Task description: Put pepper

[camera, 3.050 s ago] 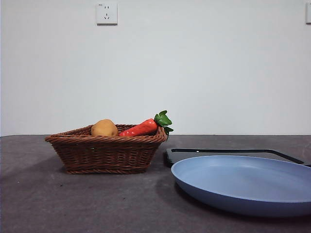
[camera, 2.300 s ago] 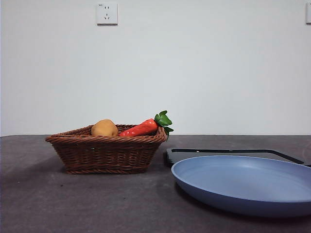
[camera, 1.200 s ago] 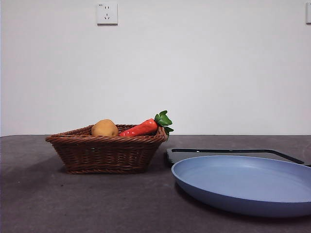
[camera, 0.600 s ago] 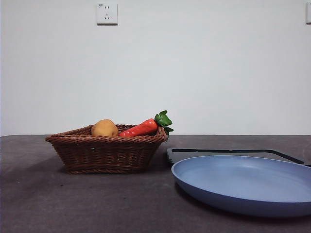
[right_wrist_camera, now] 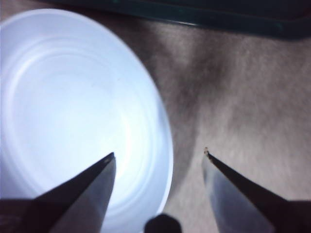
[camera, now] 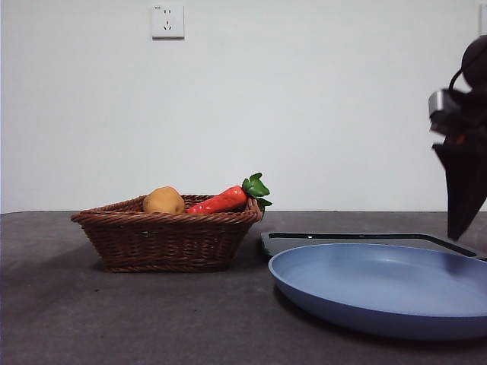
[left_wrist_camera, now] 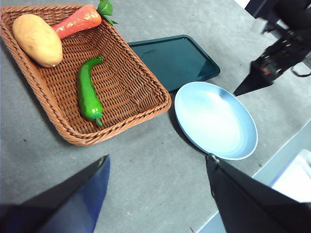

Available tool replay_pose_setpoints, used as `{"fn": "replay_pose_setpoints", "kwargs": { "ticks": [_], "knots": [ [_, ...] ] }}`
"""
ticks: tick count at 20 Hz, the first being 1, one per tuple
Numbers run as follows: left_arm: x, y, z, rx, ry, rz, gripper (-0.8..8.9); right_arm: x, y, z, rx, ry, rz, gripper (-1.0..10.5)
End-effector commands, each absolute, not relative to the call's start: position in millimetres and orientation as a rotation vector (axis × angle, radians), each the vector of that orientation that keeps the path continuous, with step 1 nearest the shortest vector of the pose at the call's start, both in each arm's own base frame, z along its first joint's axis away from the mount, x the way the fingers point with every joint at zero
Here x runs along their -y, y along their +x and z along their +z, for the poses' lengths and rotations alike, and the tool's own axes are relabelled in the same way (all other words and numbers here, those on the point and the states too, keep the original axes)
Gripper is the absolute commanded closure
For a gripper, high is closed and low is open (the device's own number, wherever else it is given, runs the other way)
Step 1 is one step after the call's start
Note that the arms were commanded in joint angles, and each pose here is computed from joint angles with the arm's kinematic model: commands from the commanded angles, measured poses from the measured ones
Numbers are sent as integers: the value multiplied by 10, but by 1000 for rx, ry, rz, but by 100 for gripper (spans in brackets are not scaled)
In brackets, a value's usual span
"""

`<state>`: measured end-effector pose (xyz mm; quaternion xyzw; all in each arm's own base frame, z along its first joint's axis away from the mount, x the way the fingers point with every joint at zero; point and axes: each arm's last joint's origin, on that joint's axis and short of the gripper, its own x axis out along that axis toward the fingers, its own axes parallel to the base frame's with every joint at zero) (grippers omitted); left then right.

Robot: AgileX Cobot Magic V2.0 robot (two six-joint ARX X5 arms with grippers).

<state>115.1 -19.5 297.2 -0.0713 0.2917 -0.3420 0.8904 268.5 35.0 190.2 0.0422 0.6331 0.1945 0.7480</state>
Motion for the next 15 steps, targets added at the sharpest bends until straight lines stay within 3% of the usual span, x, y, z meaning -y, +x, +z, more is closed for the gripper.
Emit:
{"fn": "replay_pose_setpoints", "kwargs": {
  "ticks": [1, 7, 15],
  "knots": [
    [198, 1152, 3038, -572, -130, -722, 465, -375, 2762, 1821, -1399, 81, 433, 654],
    [198, 1152, 3039, -572, -129, -722, 465, -384, 2822, 1666, -1440, 87, 432, 734],
    [198, 1153, 3039, -571, -129, -722, 465, -386, 2843, 1567, -1479, 98, 429, 941]
  ]
}}
